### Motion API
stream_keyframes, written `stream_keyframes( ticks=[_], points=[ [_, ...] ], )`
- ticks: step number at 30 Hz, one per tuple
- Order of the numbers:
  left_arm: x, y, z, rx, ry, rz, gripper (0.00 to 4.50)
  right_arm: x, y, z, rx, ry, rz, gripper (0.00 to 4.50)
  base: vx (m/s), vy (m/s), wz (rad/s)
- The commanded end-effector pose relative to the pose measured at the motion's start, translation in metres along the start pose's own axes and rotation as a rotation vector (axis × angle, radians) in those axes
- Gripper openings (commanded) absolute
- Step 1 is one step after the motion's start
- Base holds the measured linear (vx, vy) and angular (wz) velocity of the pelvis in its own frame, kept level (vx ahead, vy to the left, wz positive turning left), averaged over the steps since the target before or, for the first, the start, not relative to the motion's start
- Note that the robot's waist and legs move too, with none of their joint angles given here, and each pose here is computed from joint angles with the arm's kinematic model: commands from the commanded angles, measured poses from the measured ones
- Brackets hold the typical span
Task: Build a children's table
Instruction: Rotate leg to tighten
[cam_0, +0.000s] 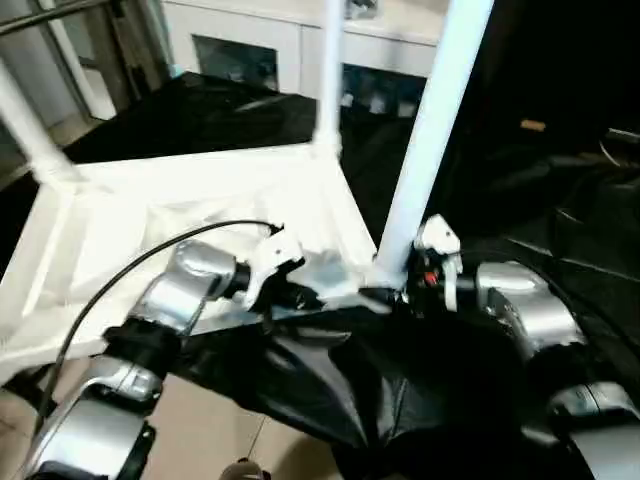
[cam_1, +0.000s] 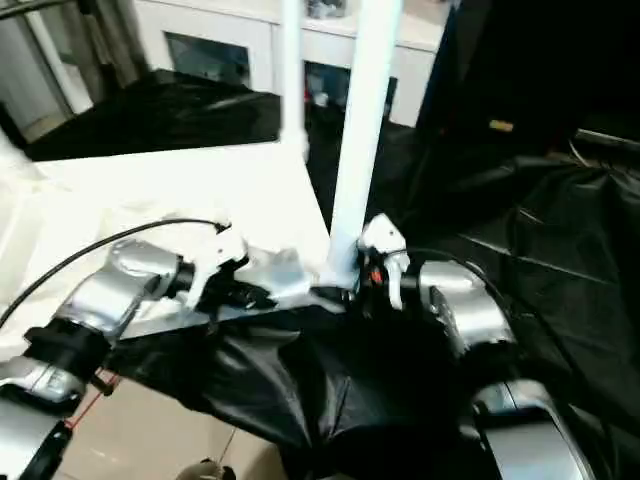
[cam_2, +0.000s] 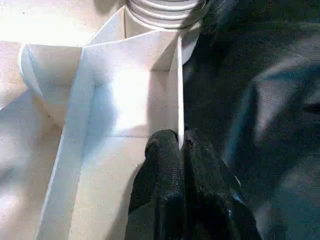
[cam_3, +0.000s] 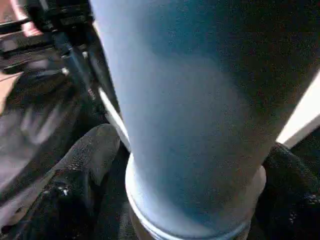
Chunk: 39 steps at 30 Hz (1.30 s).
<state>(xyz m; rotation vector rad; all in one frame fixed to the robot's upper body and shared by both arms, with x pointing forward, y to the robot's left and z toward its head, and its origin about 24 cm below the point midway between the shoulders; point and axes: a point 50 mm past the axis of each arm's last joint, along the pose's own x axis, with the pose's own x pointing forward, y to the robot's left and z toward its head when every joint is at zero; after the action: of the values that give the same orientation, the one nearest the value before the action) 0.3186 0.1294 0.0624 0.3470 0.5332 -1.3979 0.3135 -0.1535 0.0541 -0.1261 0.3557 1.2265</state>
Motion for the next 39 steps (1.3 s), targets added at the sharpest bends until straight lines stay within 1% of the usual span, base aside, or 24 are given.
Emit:
stream_keyframes(
  ticks=[1,4,5,8,10,15,18,20,22,23,24,26,27,28,29,31,34,35,36,37,38,39],
  points=[
    [0.004,-0.005,0.023,0.093,-0.082,-0.076,0.0,0.009,0.012,0.005,-0.029,0.002,0.102,3.64,0.0,0.0,0.0],
    [0.002,-0.006,0.021,0.098,-0.07,-0.079,0.0,0.009,0.015,0.004,-0.022,-0.001,0.109,3.4,0.0,0.0,0.0],
    [0.001,-0.006,0.02,0.099,-0.067,-0.08,0.0,0.009,0.016,0.004,-0.019,-0.001,0.111,3.4,0.0,0.0,0.0],
    [0.0,-0.005,0.02,0.098,-0.064,-0.079,0.0,0.01,0.018,0.003,-0.004,0.0,0.117,3.14,0.0,0.0,0.0],
    [0.0,-0.005,0.019,0.097,-0.064,-0.075,0.0,0.011,0.019,0.002,0.009,-0.002,0.117,2.89,0.0,0.0,0.0],
    [0.002,-0.002,0.02,0.081,-0.072,-0.045,0.0,0.016,0.021,-0.003,0.052,-0.012,0.083,2.8,0.0,0.0,0.0],
    [0.006,0.002,0.023,0.051,-0.098,0.015,0.0,0.023,0.013,-0.011,0.108,-0.026,-0.062,2.78,0.0,0.0,0.0],
    [0.009,0.006,0.026,0.035,-0.117,0.052,0.0,0.026,0.005,-0.017,0.161,-0.028,-0.181,2.78,0.0,0.0,0.0],
    [0.016,0.015,0.033,-0.001,-0.139,0.179,0.0,0.034,-0.004,-0.026,0.259,-0.047,-0.35,2.78,0.0,0.0,0.0],
    [0.017,0.015,0.033,-0.002,-0.139,0.181,0.0,0.034,-0.004,-0.026,0.261,-0.047,-0.352,2.77,0.0,0.0,0.0],
    [0.023,0.021,0.036,-0.029,-0.139,0.258,0.0,0.04,-0.006,-0.031,0.33,-0.046,-0.43,2.77,0.0,0.0,0.0],
    [0.029,0.025,0.039,-0.051,-0.132,0.325,0.0,0.048,-0.006,-0.036,0.383,-0.032,-0.489,2.77,0.0,0.0,0.0],
    [0.031,0.025,0.04,-0.058,-0.13,0.342,0.0,0.05,-0.005,-0.037,0.395,-0.027,-0.503,2.77,0.0,0.0,0.0],
    [0.038,0.027,0.043,-0.076,-0.128,0.388,0.0,0.056,-0.007,-0.04,0.439,-0.005,-0.565,2.77,0.0,0.0,0.0],
    [0.038,0.027,0.043,-0.076,-0.128,0.389,0.0,0.056,-0.007,-0.04,0.44,-0.004,-0.568,2.77,0.0,0.0,0.0],
    [0.051,0.025,0.049,-0.083,-0.136,0.407,0.0,0.067,-0.008,-0.042,0.489,0.035,-0.644,2.77,0.0,0.0,0.0],
    [0.058,0.023,0.051,-0.067,-0.129,0.405,0.0,0.074,-0.009,-0.04,0.49,0.049,-0.678,2.77,0.0,0.0,0.0],
    [0.06,0.022,0.052,-0.055,-0.127,0.4,0.0,0.075,-0.009,-0.038,0.483,0.035,-0.681,2.77,0.0,0.0,0.0],
    [0.062,0.021,0.053,-0.048,-0.125,0.399,0.0,0.076,-0.01,-0.036,0.48,0.023,-0.684,3.12,0.0,0.0,0.0],
    [0.062,0.02,0.053,-0.041,-0.129,0.382,0.0,0.078,-0.01,-0.031,0.458,0.0,-0.659,3.47,0.0,0.0,0.0],
    [0.062,0.02,0.053,-0.04,-0.13,0.379,0.0,0.078,-0.01,-0.031,0.454,-0.002,-0.655,3.47,0.0,0.0,0.0],
    [0.062,0.018,0.053,-0.034,-0.138,0.351,0.0,0.079,-0.011,-0.026,0.409,-0.015,-0.616,3.49,0.0,0.0,0.0]
  ],
)
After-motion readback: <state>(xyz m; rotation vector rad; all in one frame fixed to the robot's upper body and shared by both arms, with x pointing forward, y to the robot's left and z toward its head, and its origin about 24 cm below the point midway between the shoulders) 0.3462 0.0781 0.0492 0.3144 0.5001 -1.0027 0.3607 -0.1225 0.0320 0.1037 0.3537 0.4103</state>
